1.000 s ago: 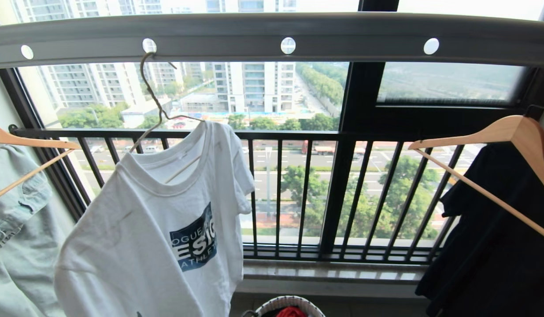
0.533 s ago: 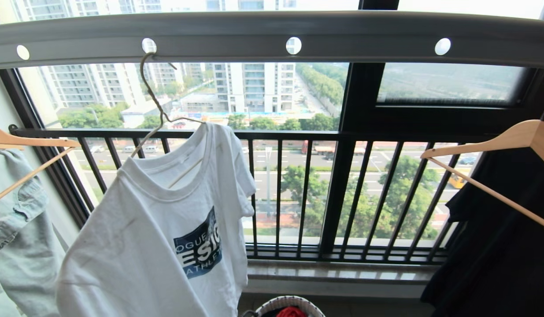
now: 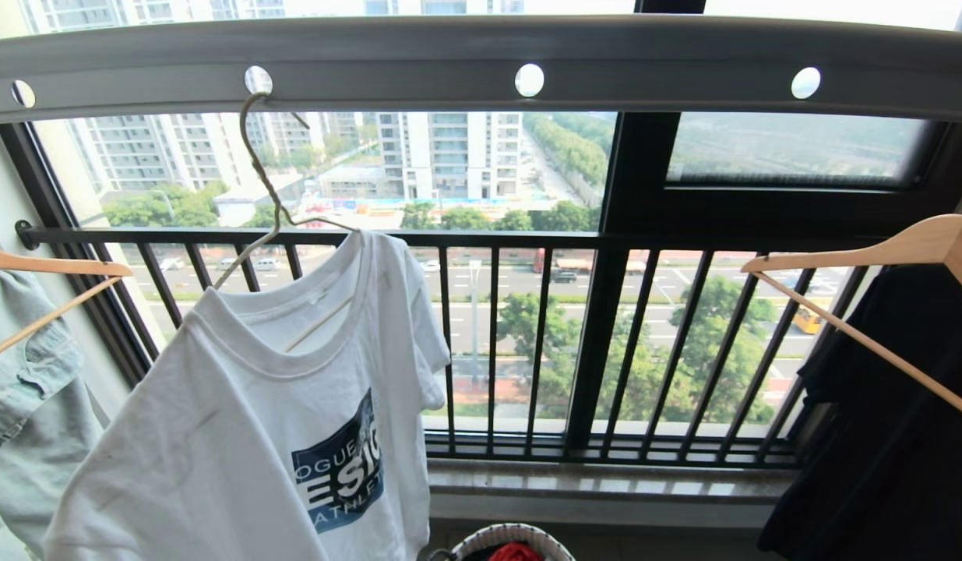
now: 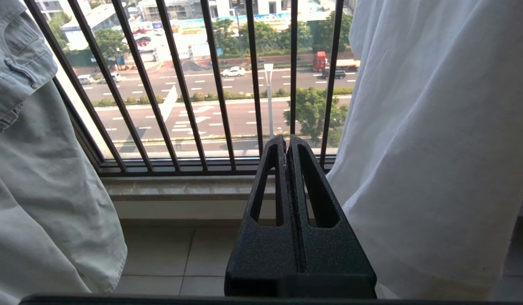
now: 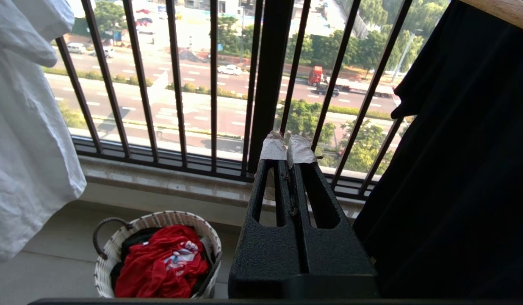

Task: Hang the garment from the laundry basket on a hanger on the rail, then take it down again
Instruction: Take the clothes off the clothes rack

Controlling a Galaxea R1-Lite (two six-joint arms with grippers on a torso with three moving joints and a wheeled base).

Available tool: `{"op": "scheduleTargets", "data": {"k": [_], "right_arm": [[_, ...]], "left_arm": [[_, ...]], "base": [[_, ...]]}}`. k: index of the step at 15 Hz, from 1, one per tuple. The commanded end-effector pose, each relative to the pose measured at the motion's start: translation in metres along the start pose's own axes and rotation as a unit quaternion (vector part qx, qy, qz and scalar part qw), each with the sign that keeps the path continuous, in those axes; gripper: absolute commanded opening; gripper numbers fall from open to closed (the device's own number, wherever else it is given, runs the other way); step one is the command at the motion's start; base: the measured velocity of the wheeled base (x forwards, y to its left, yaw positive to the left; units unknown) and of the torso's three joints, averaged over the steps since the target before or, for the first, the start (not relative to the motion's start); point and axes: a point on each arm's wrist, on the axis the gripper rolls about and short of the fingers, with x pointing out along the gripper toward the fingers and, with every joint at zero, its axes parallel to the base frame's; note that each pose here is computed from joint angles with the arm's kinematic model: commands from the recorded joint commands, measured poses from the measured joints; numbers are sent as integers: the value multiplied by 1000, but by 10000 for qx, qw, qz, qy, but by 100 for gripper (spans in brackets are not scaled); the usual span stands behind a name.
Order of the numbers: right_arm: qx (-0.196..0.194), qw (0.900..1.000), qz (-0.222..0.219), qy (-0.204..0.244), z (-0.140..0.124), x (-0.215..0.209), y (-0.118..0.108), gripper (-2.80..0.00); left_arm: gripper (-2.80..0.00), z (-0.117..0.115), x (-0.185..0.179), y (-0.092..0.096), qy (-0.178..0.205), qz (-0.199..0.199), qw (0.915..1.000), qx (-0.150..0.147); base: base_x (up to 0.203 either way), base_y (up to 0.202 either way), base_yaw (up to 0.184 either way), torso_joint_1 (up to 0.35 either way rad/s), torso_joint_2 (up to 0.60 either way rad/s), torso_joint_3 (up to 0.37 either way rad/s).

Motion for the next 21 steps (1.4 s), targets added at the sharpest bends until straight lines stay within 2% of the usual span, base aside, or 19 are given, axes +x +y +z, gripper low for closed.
{"op": "scheduleTargets", "data": {"k": [1,6,8,10,12,14,17,21], "right_arm": [[-5,10000,6,13,0,0,0,-280],[2,10000,5,10,0,0,0,-280],[3,10000,6,20,0,0,0,-280],[-1,10000,5,5,0,0,0,-280],[-5,10000,5,12,0,0,0,-280],[-5,10000,5,12,0,0,0,-280],[-21,10000,5,12,0,0,0,-280],[-21,10000,6,12,0,0,0,-280]], "left_arm": [[-280,0,0,0,7,0,10000,8],[-280,6,-2,0,-121,42,9999,-39],[-280,21,-7,1,-384,21,9991,-205],[-280,42,-14,1,-688,-51,9974,-225],[-280,62,-14,1,-670,-90,9975,-226],[-280,87,-12,2,-582,-175,9979,-222],[-280,142,-10,2,-441,-651,9967,-210],[-280,215,19,4,153,-1105,9935,-246]], "base": [[0,0,0,0,0,0],[0,0,0,0,0,0],[0,0,0,0,0,0],[0,0,0,0,0,0],[0,0,0,0,0,0],[0,0,0,0,0,0],[0,0,0,0,0,0],[0,0,0,0,0,0]]}}
